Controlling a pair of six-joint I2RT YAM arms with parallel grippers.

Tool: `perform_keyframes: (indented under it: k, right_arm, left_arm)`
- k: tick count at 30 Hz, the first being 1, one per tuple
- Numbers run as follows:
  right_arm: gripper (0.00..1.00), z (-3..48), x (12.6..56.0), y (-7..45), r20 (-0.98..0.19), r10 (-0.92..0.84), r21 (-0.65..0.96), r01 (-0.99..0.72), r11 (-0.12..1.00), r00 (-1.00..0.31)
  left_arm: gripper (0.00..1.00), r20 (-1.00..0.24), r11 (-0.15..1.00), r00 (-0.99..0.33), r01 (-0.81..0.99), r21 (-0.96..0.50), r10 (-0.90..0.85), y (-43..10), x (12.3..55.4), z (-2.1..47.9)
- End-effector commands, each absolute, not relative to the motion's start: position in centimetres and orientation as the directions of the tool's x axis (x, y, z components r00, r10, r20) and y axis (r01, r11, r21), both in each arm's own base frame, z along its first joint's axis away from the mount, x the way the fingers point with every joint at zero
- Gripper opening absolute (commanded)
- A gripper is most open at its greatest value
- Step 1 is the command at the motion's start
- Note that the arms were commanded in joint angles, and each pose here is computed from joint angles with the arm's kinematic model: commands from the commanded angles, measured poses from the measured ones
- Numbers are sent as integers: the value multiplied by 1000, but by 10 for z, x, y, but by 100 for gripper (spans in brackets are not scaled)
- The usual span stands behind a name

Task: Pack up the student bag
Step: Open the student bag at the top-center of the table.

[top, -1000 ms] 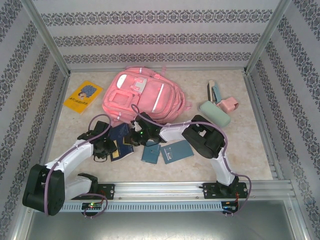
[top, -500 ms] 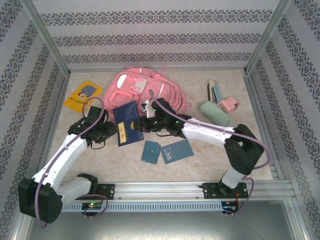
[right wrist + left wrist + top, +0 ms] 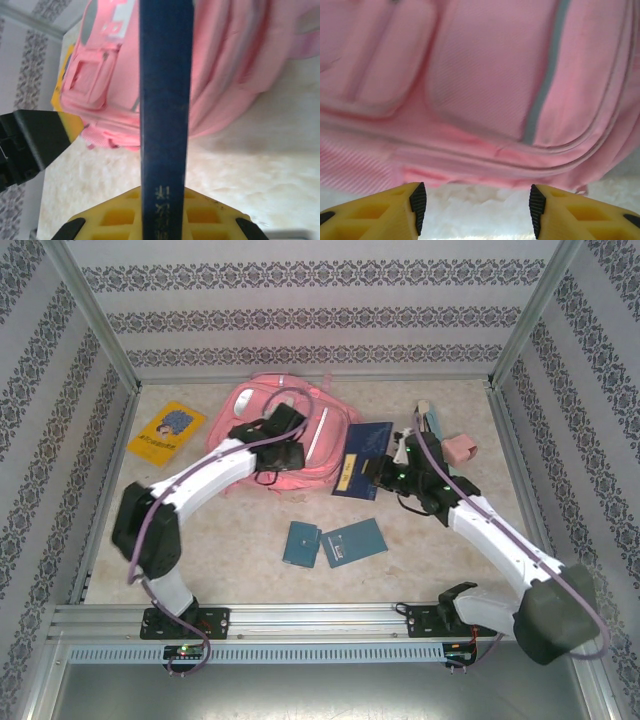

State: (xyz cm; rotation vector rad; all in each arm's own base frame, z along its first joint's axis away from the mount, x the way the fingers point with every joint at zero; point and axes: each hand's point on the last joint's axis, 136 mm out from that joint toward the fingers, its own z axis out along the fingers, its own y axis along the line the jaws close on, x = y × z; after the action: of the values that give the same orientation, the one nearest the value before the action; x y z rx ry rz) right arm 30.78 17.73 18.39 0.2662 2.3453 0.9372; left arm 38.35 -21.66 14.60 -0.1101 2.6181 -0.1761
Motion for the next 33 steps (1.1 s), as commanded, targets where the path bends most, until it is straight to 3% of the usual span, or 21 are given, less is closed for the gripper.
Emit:
perform_keyframes:
  k: [1, 12, 15, 18, 20, 33]
  right_arm:
    - [0, 180, 302, 148, -464, 418, 652, 17, 758, -781]
    - [0, 180, 303, 110, -453, 499, 663, 94, 742, -739]
    - [0, 179, 306, 112, -444, 507, 672, 100, 734, -739]
    - [0, 180, 311, 115, -438, 510, 686, 92, 722, -741]
    - [0, 180, 316, 120, -428, 511, 704, 79, 705, -745]
    - [0, 195, 377, 156, -355, 594, 862, -6, 508, -722]
  left_arm:
    - [59, -504, 998, -862, 67, -9, 53, -239, 400, 139]
    - [60, -449, 969, -858, 220, 113, 247, -291, 452, 94]
    - [46, -424, 957, -860, 238, 164, 286, -289, 457, 83]
    - [9, -436, 955, -850, 249, 162, 296, -291, 460, 88]
    - [0, -468, 959, -837, 238, 155, 283, -292, 462, 103]
    - [0, -658, 960, -743, 254, -114, 119, -285, 467, 241]
